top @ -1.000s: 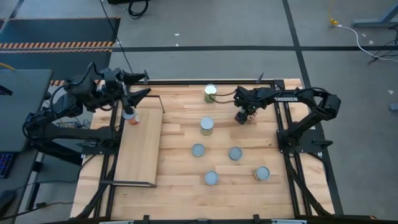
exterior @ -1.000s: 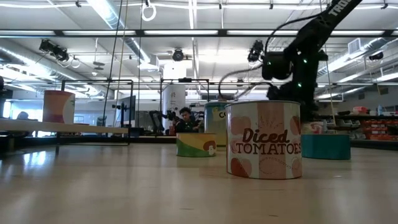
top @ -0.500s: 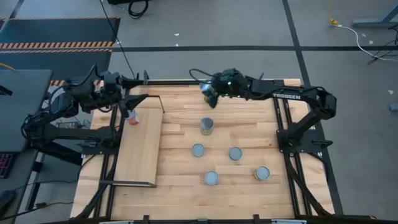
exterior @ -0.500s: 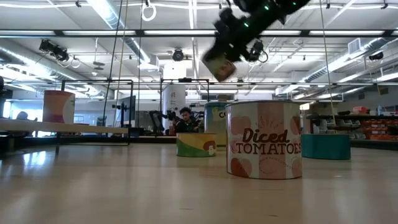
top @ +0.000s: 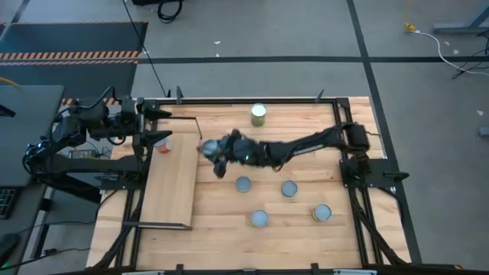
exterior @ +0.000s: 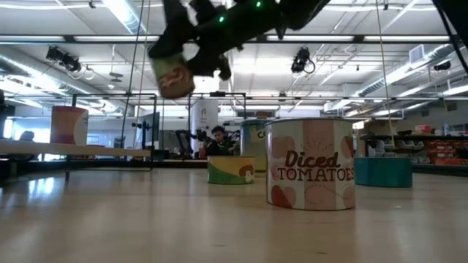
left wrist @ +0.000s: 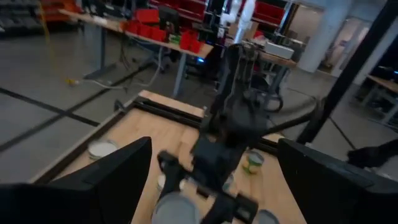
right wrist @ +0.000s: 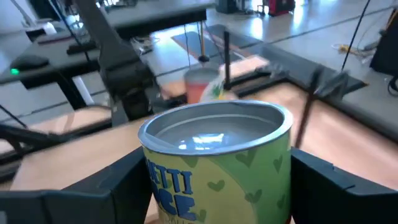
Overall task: Pick and place cans onto a shelf
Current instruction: Put the canned spaghetti sauce on the shelf
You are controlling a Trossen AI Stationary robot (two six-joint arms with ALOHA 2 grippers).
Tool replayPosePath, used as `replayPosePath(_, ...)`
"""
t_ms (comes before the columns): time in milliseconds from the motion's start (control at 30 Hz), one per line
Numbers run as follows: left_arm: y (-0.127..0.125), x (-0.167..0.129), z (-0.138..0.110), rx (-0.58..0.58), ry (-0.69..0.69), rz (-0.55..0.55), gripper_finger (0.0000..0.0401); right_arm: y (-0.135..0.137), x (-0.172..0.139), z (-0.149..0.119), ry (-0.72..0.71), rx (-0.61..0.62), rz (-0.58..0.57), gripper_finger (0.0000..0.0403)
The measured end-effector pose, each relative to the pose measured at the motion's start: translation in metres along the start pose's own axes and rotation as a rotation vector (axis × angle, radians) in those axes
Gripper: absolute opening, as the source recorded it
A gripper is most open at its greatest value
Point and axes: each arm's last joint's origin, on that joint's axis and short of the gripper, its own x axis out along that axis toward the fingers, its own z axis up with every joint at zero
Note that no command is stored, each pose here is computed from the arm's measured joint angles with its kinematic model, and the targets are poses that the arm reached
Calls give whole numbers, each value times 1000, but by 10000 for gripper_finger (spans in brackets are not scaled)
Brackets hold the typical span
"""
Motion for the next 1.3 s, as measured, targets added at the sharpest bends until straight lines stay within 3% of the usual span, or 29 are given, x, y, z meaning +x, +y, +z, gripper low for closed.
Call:
replayPosePath(133, 0, 2, -2, -10, 28, -14, 354, 18, 20, -43, -47, -17, 34, 300)
replayPosePath(333, 2, 4, -9, 4, 100, 18, 354, 20, 41, -96, -11, -77, 54, 300)
replayPosePath(733, 3, 7, -12, 7, 139, 29, 354, 15, 53, -126, -17, -82, 37, 336)
replayPosePath(833, 4, 9, -12, 23, 145, 36, 354, 14, 50, -121, 17, -114, 28, 355)
replayPosePath(1067, 6, 9, -16, 80, 178, 105, 354, 15, 23, -74, 152, -194, -2, 381)
replayPosePath(1300, 16, 18, -37, 125, 311, 258, 354, 11, -36, 10, 197, -178, 25, 389)
